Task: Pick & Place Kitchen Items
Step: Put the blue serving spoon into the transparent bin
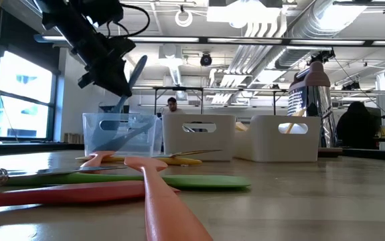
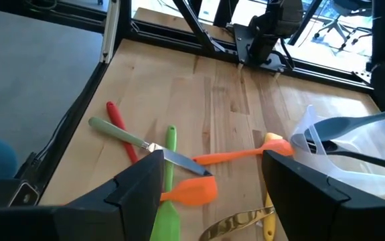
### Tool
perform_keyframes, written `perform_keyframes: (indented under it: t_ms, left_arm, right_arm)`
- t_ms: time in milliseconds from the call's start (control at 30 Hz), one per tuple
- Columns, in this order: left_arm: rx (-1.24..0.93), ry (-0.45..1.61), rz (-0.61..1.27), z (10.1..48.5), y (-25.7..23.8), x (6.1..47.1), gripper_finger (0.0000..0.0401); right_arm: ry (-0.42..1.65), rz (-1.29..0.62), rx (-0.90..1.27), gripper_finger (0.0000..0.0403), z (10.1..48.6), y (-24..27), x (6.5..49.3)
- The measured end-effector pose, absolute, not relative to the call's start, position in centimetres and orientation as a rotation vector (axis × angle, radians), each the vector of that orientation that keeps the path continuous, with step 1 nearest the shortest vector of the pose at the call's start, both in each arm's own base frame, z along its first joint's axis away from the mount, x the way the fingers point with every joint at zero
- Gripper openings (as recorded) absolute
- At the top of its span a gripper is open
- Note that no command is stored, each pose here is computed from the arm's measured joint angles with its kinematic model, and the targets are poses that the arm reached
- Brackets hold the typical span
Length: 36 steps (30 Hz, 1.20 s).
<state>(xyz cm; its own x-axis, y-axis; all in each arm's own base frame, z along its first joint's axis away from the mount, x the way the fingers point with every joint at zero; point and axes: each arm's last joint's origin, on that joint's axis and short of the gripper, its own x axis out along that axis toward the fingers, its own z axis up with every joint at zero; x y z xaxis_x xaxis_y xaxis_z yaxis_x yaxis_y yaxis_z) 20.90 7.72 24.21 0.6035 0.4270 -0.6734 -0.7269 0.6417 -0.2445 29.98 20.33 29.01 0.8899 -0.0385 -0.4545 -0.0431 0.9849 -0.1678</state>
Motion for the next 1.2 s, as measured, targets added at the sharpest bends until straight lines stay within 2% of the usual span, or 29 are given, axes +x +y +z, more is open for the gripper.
perform_keyframes:
  t_ms: [500,1200]
  left_arm:
    - [-0.565,0.698,0.633,22.9,7.8,21.8,0.006]
    - [-0.546,0.693,0.671,22.9,7.9,21.8,0.0063]
  right_arm:
    - [0.487,0.002,-0.186,0.0243,28.9,20.3,29.9]
    - [0.489,0.001,-0.187,0.0243,28.9,20.3,29.9]
